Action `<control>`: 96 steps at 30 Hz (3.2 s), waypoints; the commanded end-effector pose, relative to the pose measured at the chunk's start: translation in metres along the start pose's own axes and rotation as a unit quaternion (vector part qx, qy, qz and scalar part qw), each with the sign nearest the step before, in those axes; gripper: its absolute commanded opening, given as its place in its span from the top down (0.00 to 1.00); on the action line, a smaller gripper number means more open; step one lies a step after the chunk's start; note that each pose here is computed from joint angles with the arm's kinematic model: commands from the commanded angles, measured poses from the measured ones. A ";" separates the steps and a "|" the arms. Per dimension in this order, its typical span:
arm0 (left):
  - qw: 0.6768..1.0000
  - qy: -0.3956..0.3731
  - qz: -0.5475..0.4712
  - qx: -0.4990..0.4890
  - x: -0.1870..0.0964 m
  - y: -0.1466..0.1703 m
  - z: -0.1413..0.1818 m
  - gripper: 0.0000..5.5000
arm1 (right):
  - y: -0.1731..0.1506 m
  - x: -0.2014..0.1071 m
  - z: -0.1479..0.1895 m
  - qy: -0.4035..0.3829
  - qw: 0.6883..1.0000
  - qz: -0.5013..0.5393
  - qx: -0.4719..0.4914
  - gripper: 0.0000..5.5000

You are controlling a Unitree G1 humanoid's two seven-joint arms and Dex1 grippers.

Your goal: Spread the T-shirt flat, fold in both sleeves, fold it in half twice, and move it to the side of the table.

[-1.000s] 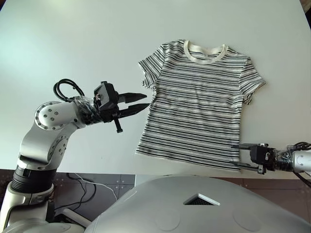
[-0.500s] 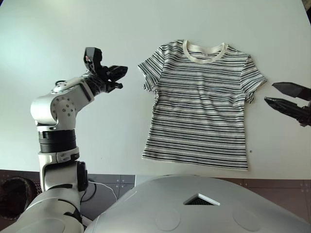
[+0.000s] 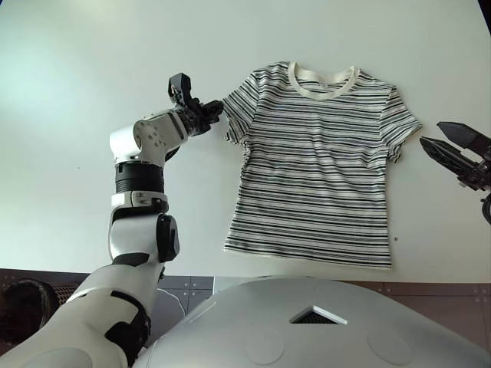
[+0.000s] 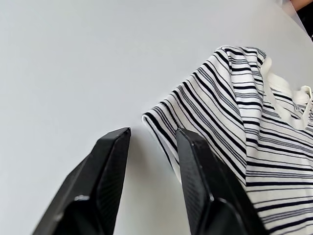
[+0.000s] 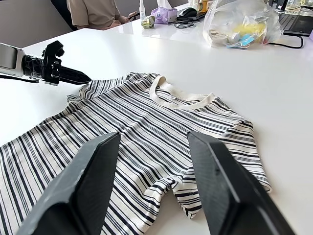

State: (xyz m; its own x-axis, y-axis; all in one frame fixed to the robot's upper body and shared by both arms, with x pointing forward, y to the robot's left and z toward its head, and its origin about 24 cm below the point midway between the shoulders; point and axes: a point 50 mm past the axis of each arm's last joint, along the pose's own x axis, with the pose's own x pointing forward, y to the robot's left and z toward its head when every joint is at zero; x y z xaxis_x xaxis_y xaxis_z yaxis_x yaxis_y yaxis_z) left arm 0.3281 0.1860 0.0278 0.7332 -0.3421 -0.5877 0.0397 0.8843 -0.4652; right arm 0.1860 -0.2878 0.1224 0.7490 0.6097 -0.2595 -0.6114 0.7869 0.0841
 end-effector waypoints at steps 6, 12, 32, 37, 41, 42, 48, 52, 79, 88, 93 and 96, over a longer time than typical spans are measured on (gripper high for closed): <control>0.999 0.006 0.006 -0.032 0.014 0.000 -0.005 0.72 | -0.003 0.004 0.002 -0.009 1.000 -0.017 -0.009 0.54; 0.999 0.022 -0.003 -0.034 0.012 0.003 -0.008 0.91 | -0.006 0.002 0.004 -0.015 0.999 -0.034 -0.012 0.54; 0.996 -0.016 -0.083 0.031 0.005 -0.062 0.020 0.98 | 0.027 0.013 -0.016 0.005 1.000 -0.007 -0.022 0.54; 0.993 -0.025 -0.102 0.047 0.002 -0.087 0.023 0.98 | 0.032 0.014 -0.022 0.010 1.000 -0.008 -0.020 0.54; 0.992 -0.016 -0.109 0.054 0.007 -0.103 0.017 0.98 | 0.035 0.016 -0.027 0.015 1.000 -0.008 -0.018 0.54; 0.993 -0.014 -0.108 0.055 0.008 -0.106 0.016 0.98 | 0.035 0.016 -0.028 0.016 1.000 -0.008 -0.018 0.54; 0.991 0.004 -0.087 0.097 0.022 -0.120 0.002 0.98 | 0.038 0.019 -0.036 0.026 1.000 -0.004 -0.017 0.54; 0.992 0.011 -0.091 0.089 0.026 -0.126 -0.001 0.85 | 0.039 0.018 -0.039 0.032 0.999 -0.004 -0.015 0.54; 0.907 -0.185 -0.139 0.351 -0.053 -0.104 0.015 0.73 | -0.075 0.053 -0.095 -0.028 0.832 -0.301 0.466 0.54; 0.901 -0.178 -0.141 0.369 -0.053 -0.105 0.010 0.73 | -0.063 0.072 -0.094 -0.006 0.838 -0.272 0.474 0.54; 0.898 -0.178 -0.142 0.376 -0.052 -0.107 0.009 0.72 | -0.059 0.074 -0.097 0.011 0.845 -0.278 0.457 0.70; 0.897 -0.180 -0.142 0.377 -0.052 -0.107 0.009 0.72 | -0.059 0.073 -0.097 0.010 0.846 -0.283 0.452 0.81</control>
State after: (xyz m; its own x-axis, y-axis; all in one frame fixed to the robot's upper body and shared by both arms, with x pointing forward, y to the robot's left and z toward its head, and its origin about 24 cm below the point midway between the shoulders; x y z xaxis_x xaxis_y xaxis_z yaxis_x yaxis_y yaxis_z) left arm 0.2938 0.1121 0.1149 0.7894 -0.5821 -0.1950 0.6039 0.7934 0.0761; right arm 0.2603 -0.3060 0.0227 0.8851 0.1109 -0.4521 0.2435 0.7174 0.6528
